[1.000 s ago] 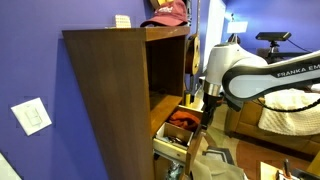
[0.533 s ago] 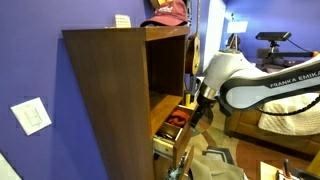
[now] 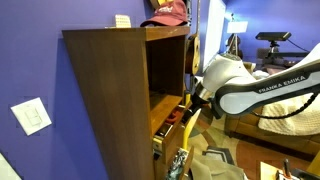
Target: Open the top drawer, then put the orange head sock inside and close the drawer
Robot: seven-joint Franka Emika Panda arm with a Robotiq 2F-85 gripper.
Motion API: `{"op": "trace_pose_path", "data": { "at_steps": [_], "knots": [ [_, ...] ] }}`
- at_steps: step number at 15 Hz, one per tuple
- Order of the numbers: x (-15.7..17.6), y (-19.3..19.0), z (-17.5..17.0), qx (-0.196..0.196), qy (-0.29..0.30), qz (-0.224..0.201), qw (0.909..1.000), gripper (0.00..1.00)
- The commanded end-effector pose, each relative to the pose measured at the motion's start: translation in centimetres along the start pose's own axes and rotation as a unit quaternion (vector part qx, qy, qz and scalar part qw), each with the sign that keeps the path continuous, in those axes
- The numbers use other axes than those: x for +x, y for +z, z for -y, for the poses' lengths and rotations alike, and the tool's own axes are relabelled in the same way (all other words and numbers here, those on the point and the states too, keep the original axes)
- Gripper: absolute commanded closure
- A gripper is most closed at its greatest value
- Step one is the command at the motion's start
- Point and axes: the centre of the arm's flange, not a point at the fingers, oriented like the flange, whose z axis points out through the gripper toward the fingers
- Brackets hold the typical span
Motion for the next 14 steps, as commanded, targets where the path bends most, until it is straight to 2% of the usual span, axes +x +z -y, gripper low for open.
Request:
{"op": "trace_pose_path", "data": {
  "at_steps": [1, 4, 7, 10, 14],
  "knots": [
    [0.5, 1.4, 0.2, 0.001, 0.025, -0.026, 0.9994, 0.00],
    [0.9, 1.7, 0.2, 0.002, 0.035, -0.042, 0.9985, 0.00],
    [0.3, 0.4, 0.0, 0.019, 0.040, -0.030, 0.9985, 0.00],
    [-0.8, -2.2, -0.2, 0.031, 0.044, -0.028, 0.9981, 0.00],
    [-2.0, -6.7, -0.7, 0.026, 0.037, -0.029, 0.9986, 0.00]
  ]
}}
